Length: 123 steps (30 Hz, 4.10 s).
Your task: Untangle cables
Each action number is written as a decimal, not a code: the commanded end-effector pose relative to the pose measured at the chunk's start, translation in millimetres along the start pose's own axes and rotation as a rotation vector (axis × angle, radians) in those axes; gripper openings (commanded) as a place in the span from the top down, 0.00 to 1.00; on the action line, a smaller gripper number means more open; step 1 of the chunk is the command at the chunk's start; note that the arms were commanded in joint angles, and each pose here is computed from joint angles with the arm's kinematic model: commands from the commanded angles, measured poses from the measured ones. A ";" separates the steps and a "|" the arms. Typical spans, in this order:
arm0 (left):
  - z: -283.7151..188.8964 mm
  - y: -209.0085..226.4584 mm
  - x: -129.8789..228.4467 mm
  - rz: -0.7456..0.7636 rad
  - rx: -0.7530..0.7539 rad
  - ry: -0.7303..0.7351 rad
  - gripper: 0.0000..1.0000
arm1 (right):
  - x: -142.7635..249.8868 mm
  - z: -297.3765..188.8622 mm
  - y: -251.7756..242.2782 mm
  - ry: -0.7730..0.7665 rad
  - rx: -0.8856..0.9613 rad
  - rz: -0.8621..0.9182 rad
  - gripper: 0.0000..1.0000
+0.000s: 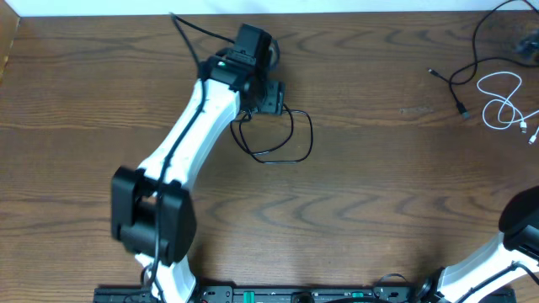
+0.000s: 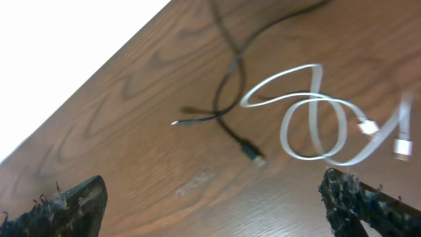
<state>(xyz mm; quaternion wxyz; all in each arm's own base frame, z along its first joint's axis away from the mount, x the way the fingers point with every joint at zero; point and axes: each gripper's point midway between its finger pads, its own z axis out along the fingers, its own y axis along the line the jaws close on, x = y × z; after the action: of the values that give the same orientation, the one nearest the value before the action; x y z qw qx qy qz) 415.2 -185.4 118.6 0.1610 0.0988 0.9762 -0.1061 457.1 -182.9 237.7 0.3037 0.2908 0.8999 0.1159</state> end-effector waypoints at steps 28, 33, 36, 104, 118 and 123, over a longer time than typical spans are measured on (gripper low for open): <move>98.7 -113.5 56.8 0.045 -0.080 0.069 0.93 | 58.5 13.1 81.9 0.182 -0.182 -0.186 0.01; -74.4 -139.4 6.0 0.095 0.445 -0.094 0.92 | 109.7 9.1 160.4 0.294 -0.400 -0.360 0.01; -152.3 -130.3 -8.9 0.123 0.602 -0.235 0.93 | 139.5 -5.7 220.7 0.344 -0.614 -0.421 0.01; -175.5 -24.5 -58.5 -0.183 0.377 -0.433 0.64 | -100.8 -196.3 -71.5 -0.650 0.220 0.085 0.99; -169.2 -18.6 -50.9 -0.204 0.344 -0.399 0.15 | 10.4 -36.0 35.9 -0.021 -0.029 -0.124 0.01; -167.8 -18.2 -48.3 -0.208 0.341 -0.388 0.06 | 65.0 -62.3 106.1 0.088 -0.182 -0.342 0.01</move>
<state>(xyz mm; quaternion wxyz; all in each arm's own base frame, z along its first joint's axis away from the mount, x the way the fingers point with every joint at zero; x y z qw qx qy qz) 408.1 -172.4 286.7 0.3042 -0.0025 0.9027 -0.3043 435.8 -91.5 258.1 0.2651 0.1697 0.9387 0.1403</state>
